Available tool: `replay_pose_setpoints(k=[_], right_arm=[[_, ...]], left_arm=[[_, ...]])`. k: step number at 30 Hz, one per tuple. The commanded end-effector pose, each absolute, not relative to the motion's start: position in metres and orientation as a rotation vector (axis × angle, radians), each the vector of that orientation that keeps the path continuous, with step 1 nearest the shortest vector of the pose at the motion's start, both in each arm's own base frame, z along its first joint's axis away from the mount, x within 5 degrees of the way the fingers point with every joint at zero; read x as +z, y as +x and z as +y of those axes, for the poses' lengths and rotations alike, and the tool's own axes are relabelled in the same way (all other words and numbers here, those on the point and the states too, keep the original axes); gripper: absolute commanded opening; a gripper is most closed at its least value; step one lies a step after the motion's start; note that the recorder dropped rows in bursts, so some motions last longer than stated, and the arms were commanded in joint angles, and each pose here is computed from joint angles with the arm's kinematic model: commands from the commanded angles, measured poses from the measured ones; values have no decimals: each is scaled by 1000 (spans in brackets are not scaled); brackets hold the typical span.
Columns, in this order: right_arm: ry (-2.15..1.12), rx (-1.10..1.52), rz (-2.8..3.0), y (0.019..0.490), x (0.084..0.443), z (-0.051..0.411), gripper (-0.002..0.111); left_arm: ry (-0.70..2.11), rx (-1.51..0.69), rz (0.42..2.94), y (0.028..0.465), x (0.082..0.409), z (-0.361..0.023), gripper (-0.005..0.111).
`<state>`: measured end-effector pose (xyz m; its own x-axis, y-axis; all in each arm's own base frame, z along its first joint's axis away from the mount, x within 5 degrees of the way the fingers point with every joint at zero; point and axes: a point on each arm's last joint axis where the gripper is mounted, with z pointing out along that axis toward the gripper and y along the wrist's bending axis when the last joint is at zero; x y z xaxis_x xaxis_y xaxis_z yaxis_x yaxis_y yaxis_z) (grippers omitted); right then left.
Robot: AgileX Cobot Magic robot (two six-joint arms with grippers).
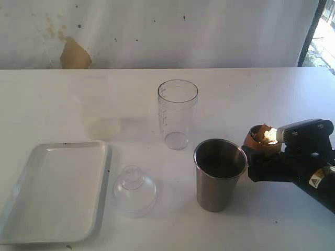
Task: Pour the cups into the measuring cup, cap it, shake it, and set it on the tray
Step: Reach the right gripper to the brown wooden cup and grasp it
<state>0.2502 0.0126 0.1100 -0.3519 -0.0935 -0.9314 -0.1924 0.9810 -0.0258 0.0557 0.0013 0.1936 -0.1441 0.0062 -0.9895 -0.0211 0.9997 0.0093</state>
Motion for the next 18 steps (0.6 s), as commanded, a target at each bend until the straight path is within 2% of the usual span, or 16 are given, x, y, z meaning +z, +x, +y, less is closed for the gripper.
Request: replay_pose_setpoints(k=[1, 18], right_arm=[[-216, 103, 1936, 257, 104, 13, 90], [-216, 106, 1961, 280, 85, 12, 90]], left_arm=[[-7, 22, 1717, 55, 192, 1, 0], [-7, 22, 1717, 55, 192, 1, 0]])
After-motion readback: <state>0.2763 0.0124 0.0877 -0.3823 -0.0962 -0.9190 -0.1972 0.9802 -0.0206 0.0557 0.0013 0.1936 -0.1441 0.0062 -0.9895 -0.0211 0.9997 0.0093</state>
